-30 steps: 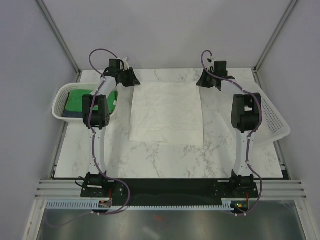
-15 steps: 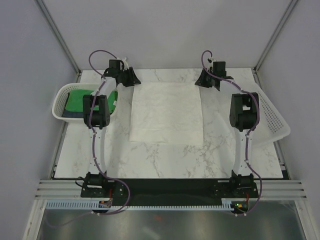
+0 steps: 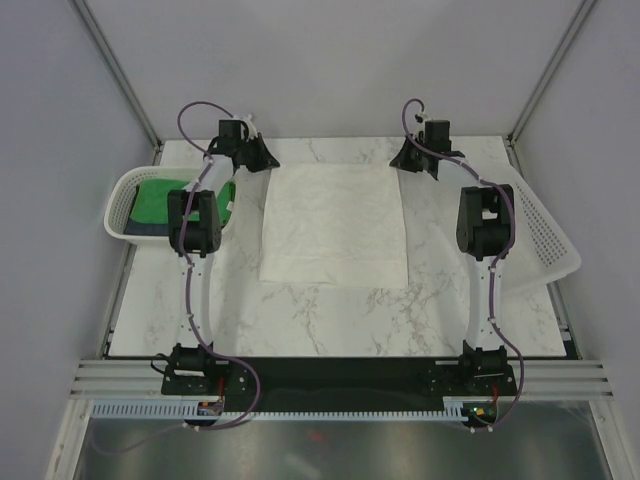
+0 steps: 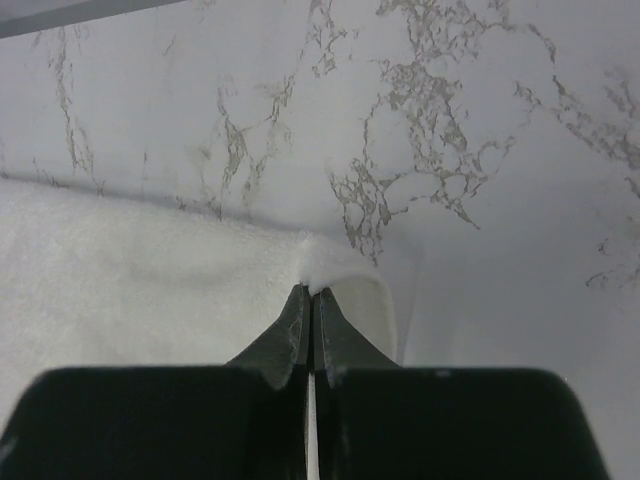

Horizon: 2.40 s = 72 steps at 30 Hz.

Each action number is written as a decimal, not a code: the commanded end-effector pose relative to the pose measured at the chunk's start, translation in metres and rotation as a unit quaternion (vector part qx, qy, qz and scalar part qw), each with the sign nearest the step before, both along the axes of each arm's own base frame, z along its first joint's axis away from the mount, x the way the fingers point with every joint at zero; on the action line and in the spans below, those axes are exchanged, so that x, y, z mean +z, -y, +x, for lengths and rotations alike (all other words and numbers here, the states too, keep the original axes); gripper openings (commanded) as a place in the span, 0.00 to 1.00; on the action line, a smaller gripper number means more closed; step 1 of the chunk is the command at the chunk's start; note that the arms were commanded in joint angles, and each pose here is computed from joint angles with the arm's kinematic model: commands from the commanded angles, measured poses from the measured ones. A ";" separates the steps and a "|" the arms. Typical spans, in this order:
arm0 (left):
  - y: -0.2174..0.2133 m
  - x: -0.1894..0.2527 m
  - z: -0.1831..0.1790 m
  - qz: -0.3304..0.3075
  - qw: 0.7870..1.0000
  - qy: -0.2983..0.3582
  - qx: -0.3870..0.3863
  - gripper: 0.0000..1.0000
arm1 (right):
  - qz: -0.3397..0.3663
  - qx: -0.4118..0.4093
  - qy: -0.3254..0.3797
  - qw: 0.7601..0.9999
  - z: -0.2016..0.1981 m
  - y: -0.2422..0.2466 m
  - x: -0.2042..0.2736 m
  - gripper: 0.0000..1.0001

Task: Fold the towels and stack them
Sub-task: Fold the towel

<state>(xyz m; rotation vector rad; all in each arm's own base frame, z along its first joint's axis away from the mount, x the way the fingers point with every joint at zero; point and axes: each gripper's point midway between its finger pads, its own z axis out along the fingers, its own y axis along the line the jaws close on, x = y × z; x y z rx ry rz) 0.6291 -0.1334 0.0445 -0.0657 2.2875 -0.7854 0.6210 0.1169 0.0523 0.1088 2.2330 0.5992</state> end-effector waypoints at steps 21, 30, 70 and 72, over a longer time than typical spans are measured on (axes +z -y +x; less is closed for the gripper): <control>-0.001 0.291 -0.115 -0.008 0.960 0.275 -0.041 0.02 | -0.011 0.001 0.250 0.968 -0.105 0.026 0.270 0.00; 0.006 0.344 -0.187 -0.016 0.938 0.336 -0.081 0.02 | 0.008 -0.015 0.340 0.940 -0.172 0.030 0.365 0.00; 0.000 0.302 -0.287 -0.027 0.976 0.206 -0.069 0.02 | 0.094 0.028 0.351 0.931 -0.258 0.008 0.330 0.00; 0.001 0.270 -0.271 -0.028 0.984 0.161 -0.068 0.02 | 0.098 0.021 0.348 0.932 -0.234 0.007 0.309 0.00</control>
